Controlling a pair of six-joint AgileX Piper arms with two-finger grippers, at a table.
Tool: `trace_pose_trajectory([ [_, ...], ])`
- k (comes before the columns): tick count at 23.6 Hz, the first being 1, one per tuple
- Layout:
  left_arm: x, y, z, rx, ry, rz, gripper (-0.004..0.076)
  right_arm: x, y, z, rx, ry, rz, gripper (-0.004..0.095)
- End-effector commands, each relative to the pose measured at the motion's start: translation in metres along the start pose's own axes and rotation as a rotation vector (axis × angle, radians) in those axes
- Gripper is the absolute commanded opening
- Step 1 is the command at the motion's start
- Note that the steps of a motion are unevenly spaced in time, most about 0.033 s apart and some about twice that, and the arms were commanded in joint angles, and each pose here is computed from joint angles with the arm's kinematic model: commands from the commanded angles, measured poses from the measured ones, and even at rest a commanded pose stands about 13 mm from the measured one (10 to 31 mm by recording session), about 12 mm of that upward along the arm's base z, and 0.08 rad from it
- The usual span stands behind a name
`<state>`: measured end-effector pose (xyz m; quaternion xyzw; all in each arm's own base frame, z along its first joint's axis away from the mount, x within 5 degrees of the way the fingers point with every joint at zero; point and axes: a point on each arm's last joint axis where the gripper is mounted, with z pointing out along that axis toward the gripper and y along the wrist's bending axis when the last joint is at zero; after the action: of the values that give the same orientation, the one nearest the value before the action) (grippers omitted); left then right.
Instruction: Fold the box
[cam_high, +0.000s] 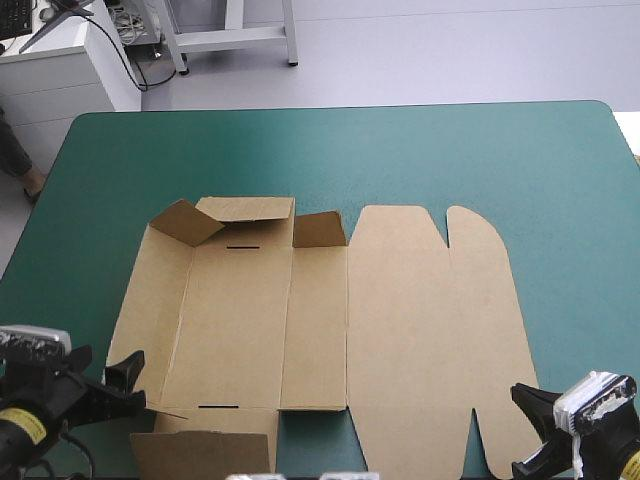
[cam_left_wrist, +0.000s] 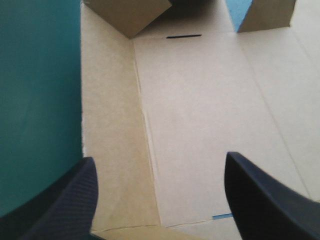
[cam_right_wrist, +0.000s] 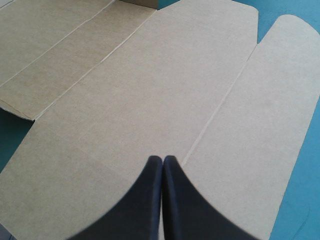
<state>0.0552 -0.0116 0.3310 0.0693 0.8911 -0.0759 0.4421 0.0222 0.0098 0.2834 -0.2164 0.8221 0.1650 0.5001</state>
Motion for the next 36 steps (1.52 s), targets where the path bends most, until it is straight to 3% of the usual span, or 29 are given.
trace_pose_trajectory([
  [1,-0.035,-0.002,0.01,-0.076,0.075,0.02,0.0507,-0.012,0.001,-0.003,-0.008,-0.077,-0.004,-0.0017],
  [8,-0.074,-0.007,0.049,-0.188,0.343,0.064,0.0507,-0.012,0.004,-0.003,-0.043,-0.073,0.004,-0.0017],
  [13,-0.077,-0.009,0.079,-0.222,0.465,0.091,0.0507,-0.011,0.006,-0.003,-0.064,-0.071,-0.007,-0.0017],
  [18,-0.076,0.017,0.101,-0.253,0.578,0.032,0.0507,-0.012,0.006,-0.003,-0.064,-0.073,-0.007,-0.0017],
  [20,-0.076,0.036,0.105,-0.209,0.575,-0.039,0.0507,-0.012,0.006,-0.003,-0.064,-0.073,-0.007,-0.0017],
  [23,-0.073,0.062,0.111,-0.036,0.565,-0.128,0.0507,-0.012,0.006,-0.003,-0.064,-0.073,-0.007,-0.0017],
  [27,-0.056,0.075,0.132,0.138,0.56,-0.257,0.0507,-0.012,0.006,-0.003,-0.064,-0.073,-0.007,-0.0017],
  [36,-0.025,0.083,0.166,0.198,0.709,-0.335,0.0501,-0.012,0.006,-0.003,-0.064,-0.073,-0.008,-0.0018],
])
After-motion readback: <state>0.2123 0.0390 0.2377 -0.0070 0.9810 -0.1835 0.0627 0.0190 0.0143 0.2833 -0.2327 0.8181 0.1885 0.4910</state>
